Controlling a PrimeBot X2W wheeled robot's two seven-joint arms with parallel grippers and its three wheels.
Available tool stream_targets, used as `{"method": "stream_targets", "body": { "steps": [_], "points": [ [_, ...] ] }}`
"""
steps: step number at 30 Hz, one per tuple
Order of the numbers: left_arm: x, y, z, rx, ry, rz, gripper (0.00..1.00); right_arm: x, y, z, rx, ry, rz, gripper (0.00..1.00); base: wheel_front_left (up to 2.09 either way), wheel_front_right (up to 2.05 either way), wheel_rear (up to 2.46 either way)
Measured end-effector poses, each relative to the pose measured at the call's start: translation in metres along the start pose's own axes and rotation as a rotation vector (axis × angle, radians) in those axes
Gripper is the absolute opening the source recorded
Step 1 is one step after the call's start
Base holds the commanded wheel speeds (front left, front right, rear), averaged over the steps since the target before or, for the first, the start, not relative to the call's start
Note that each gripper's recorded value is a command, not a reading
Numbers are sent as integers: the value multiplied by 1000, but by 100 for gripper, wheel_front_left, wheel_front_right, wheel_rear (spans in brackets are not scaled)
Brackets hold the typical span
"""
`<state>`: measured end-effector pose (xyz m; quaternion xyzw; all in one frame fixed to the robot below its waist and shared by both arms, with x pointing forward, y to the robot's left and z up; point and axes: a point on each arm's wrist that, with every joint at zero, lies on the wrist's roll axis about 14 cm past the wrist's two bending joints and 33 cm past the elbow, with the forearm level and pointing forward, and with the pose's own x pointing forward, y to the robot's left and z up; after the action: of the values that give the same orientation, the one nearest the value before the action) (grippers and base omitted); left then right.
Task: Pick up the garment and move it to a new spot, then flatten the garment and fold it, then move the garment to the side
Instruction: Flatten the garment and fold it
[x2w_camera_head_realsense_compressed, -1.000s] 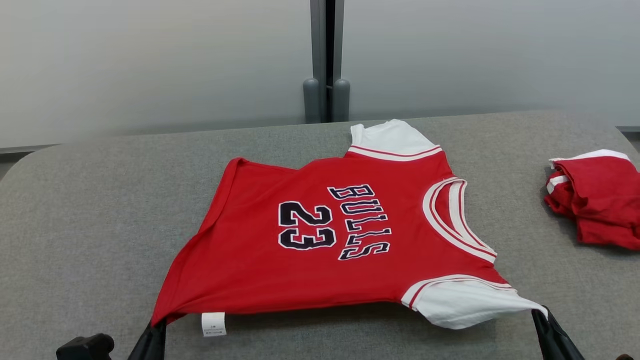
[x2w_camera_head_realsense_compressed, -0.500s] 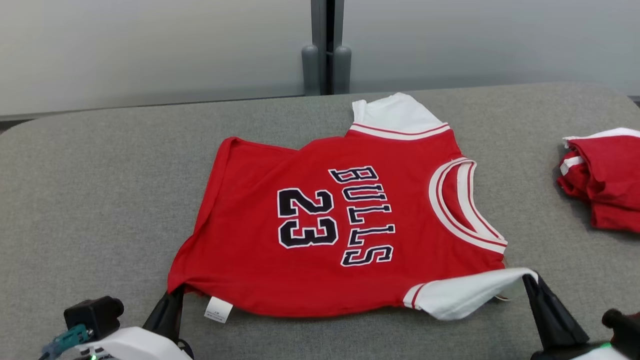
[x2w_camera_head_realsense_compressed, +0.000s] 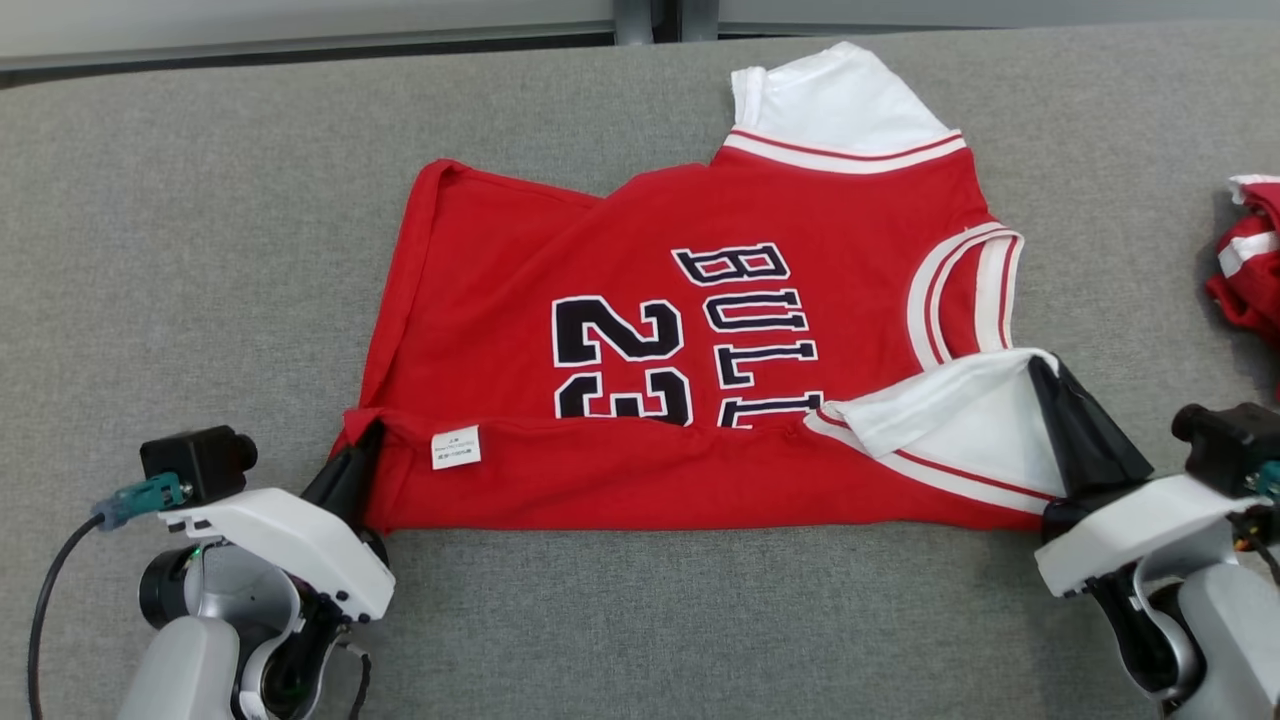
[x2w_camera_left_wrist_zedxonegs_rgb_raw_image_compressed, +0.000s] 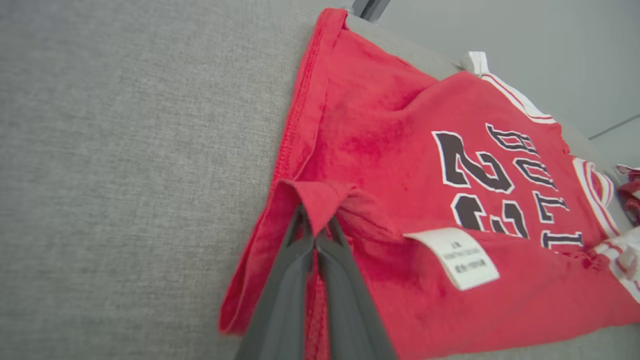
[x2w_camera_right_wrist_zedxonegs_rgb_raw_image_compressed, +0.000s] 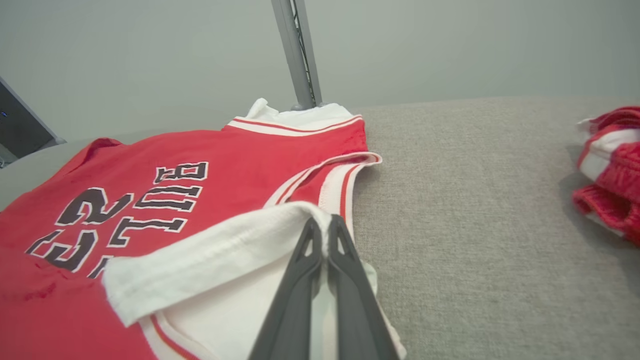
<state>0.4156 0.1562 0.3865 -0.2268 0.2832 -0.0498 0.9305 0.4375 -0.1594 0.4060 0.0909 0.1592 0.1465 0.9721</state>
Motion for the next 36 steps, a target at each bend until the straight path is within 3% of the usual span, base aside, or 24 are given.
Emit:
{"method": "stream_targets", "body": {
  "steps": [1, 2, 9, 18, 29, 36],
  "points": [
    [3, 1, 0, -1, 1, -1, 67, 3, 0, -4, -1, 14, 5, 60, 0, 0, 0],
    [4, 3, 3, 15, -15, 4, 100, 6, 2, -2, -6, -7, 14, 100, 0, 0, 0],
    [-4, 12, 42, 129, -248, 67, 100, 7, -2, 28, -81, -131, 2, 100, 0, 0, 0],
    [-43, -16, 79, 212, -568, 50, 100, -29, 8, 76, -162, -325, -53, 100, 0, 0, 0],
    [-83, -16, 55, 299, -569, 66, 100, -92, 27, 58, -125, -306, -97, 100, 0, 0, 0],
    [-87, -16, 48, 307, -552, 66, 100, -103, 32, 57, -107, -304, -107, 100, 0, 0, 0]
  ]
}}
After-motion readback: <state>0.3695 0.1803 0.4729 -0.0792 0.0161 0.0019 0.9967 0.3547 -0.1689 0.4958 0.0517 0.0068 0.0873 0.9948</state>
